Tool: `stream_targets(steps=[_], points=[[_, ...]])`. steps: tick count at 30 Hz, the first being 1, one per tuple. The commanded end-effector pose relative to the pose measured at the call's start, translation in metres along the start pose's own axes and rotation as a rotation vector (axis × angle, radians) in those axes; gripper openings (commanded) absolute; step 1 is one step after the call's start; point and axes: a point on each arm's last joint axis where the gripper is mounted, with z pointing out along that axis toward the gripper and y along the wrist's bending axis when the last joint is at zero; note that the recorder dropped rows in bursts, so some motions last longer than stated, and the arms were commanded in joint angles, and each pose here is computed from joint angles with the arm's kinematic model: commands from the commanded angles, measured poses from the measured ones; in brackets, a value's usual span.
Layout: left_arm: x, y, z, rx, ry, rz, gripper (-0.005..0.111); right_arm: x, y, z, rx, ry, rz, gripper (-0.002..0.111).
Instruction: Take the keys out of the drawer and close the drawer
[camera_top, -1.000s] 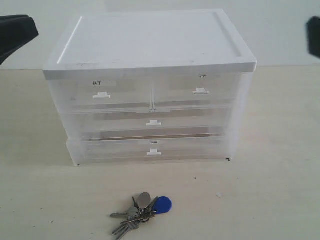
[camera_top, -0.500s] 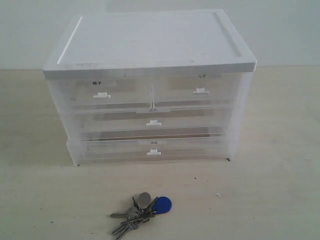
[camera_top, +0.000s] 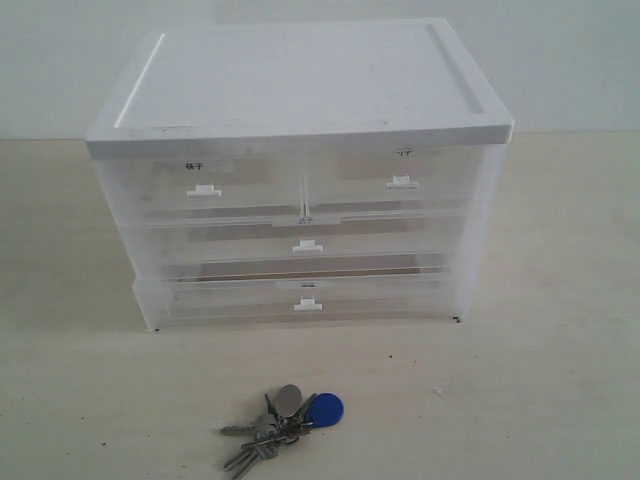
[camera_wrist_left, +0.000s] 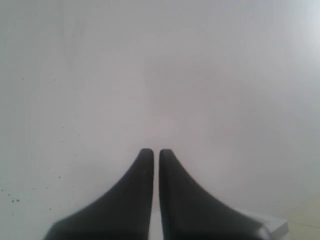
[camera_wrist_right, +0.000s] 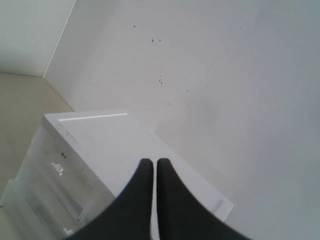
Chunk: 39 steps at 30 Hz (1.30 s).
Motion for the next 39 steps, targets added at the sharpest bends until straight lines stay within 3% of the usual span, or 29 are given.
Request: stream_targets(steps=[1,14,17,20,23,27,31,34,39], points=[[0.003,0.001,0.000,-0.007,0.015,-0.019,0.005,0.002,-0.002,-0.001,0.006,0.003,0.011,0.000],[0.003,0.000,0.000,-0.005,0.013,-0.018,0.005,0.005,-0.009,-0.002,0.028,0.010,0.032,0.000],[0.003,0.000,0.000,-0.005,0.013,-0.018,0.005,0.009,-0.017,-0.001,0.109,0.045,0.143,0.000],[0.003,0.000,0.000,-0.005,0.013,-0.018,0.005,0.004,-0.018,0.002,0.097,-0.029,0.296,0.000],[0.003,0.000,0.000,-0.005,0.013,-0.018,0.005,-0.004,-0.012,0.006,0.004,-0.140,0.353,0.000],[0.003,0.000,0.000,-0.005,0.013,-0.016,0.005,-0.006,0.003,0.006,-0.174,-0.288,0.260,0.000],[0.003,0.000,0.000,-0.005,0.013,-0.014,0.005,0.000,0.008,-0.005,-0.274,-0.372,0.227,0.000],[0.003,0.000,0.000,-0.005,0.013,-0.014,0.005,0.008,0.005,-0.012,-0.232,-0.387,0.286,0.000],[0.003,0.000,0.000,-0.005,0.013,-0.014,0.005,0.027,-0.003,-0.029,-0.020,-0.412,0.515,0.000]])
